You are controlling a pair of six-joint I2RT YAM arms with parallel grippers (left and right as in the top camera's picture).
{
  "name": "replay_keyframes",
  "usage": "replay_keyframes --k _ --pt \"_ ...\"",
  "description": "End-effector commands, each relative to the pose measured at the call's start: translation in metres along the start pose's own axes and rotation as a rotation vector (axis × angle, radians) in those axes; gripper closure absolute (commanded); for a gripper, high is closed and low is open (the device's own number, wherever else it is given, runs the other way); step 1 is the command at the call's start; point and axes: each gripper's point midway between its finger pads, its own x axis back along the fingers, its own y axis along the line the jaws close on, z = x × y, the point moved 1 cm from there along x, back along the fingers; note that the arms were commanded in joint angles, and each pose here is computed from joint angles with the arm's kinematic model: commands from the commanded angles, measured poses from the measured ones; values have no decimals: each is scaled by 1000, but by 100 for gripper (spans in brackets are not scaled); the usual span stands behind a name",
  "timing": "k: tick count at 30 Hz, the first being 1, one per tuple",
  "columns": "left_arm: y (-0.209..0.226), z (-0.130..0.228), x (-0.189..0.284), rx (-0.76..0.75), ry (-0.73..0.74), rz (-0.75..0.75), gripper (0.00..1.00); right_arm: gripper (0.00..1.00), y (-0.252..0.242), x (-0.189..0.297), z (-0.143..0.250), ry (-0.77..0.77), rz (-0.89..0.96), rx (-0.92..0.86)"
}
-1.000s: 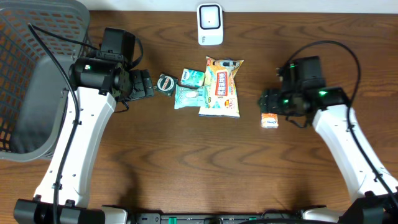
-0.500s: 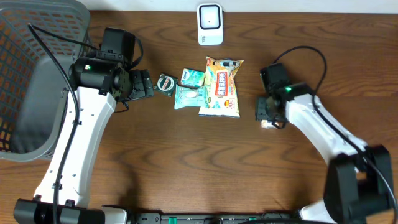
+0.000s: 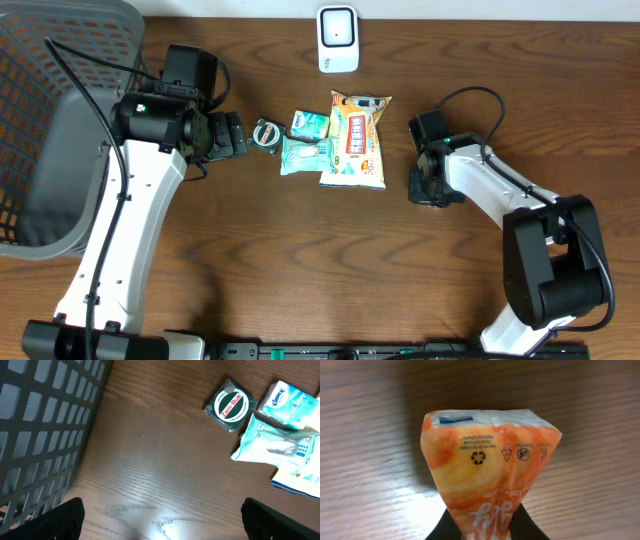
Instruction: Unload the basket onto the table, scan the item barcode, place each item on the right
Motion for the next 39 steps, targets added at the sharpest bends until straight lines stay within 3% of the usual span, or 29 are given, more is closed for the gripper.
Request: replay_keyframes --k 1,11,21,24,29,35,39 --pt "3 -1 0 6 -5 -16 1 96 26 22 -7 -6 -197 18" --pt "3 0 0 6 -4 -17 1 99 101 147 -7 -209 -959 420" --pt "3 -1 0 6 -5 -16 2 99 116 193 -8 -304 -1183 500" --pt "3 0 0 6 -4 -17 2 99 114 188 -12 -318 -1146 493" --pt "3 -1 0 6 -5 -16 1 99 92 147 -17 -253 -896 376" --pt "3 0 0 6 -4 -17 1 99 90 132 -9 -206 -880 364" --pt "3 -1 0 6 -5 -16 1 98 60 101 -13 -176 -632 274"
